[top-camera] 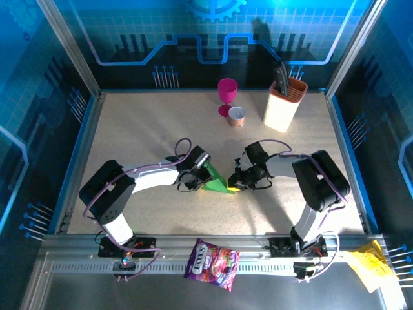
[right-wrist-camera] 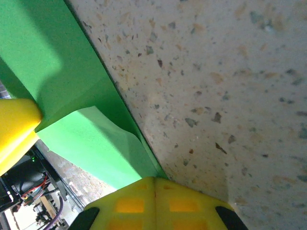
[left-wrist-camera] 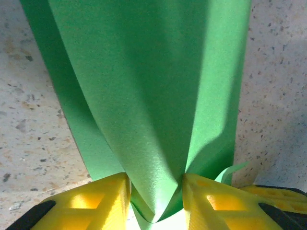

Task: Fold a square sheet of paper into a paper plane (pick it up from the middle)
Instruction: Fourth fold the wing at the center of the table.

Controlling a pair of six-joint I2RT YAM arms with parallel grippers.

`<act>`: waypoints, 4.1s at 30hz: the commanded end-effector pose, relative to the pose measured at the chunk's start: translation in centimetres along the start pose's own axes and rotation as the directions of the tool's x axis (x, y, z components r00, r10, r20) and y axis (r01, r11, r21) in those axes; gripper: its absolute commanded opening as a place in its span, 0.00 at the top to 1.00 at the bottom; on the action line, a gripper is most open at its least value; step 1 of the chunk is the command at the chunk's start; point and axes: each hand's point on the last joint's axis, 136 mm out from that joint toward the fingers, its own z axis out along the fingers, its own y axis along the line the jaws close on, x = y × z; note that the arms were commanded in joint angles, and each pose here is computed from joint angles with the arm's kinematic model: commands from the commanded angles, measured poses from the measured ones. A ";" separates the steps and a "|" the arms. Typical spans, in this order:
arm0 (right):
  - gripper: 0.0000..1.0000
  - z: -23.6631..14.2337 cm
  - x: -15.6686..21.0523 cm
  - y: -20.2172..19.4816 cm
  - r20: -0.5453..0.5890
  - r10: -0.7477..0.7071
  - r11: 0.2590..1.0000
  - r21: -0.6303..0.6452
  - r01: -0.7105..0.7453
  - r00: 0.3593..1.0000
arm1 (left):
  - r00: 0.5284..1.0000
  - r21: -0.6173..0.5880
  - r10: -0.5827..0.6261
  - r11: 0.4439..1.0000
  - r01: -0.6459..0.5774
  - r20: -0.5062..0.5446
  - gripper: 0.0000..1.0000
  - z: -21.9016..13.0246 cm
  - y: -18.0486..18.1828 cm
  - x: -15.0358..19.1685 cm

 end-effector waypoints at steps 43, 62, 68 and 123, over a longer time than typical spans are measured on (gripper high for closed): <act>1.00 2.4 2.6 -7.2 -0.046 0.104 0.968 0.235 -0.091 0.993 | 0.991 0.179 0.130 0.975 -0.134 0.034 0.54 -0.9 -0.7 0.6; 1.00 2.4 2.6 -7.2 -0.047 0.098 0.968 0.237 -0.085 0.994 | 0.984 0.163 0.168 0.971 -0.177 0.067 0.60 -1.6 0.0 0.3; 1.00 2.4 2.5 -7.1 -0.047 0.098 0.968 0.235 -0.084 0.994 | 0.964 0.092 0.262 0.960 -0.266 0.053 0.64 -1.3 1.0 0.4; 1.00 2.8 2.7 -7.1 -0.062 0.100 0.966 0.247 -0.082 0.993 | 0.935 0.110 0.345 0.930 -0.352 0.075 0.60 -1.3 -0.7 0.0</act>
